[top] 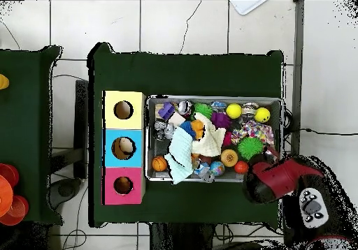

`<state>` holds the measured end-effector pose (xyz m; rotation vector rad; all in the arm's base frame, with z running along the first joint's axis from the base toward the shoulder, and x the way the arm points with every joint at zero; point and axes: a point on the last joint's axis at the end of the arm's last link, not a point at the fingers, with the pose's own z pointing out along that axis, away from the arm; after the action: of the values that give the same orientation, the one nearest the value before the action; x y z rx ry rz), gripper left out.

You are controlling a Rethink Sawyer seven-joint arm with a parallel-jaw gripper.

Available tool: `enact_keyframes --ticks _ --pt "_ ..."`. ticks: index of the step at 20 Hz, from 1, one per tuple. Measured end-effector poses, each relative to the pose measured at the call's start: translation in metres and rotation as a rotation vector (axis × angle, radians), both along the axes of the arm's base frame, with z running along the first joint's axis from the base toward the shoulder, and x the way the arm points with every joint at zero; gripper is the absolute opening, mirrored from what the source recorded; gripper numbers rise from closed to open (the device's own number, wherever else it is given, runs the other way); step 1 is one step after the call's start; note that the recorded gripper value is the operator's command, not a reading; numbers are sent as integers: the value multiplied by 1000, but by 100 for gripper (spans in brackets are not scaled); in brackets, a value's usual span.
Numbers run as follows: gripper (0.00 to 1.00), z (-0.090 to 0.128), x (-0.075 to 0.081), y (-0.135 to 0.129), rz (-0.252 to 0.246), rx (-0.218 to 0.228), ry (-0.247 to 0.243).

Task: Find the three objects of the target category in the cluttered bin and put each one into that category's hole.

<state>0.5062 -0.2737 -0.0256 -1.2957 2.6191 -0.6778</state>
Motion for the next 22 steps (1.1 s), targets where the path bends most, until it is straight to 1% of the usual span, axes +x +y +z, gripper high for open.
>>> enact_keyframes --ticks 2,5,9,10,12,15,17,20,22 --pt "100 16 -4 -7 -104 39 -28" --pt "100 34 -11 -17 -199 58 -40" --pt "100 56 -23 -38 -292 40 -29" --pt "100 59 -25 -42 -304 33 -25" --pt "100 71 -34 -54 -339 7 -7" --pt "100 79 -37 -57 -355 -12 7" --pt "100 80 -38 -56 -355 -14 9" --pt "100 80 -38 -52 -351 -9 11" --pt "100 81 -37 -45 -348 8 8"
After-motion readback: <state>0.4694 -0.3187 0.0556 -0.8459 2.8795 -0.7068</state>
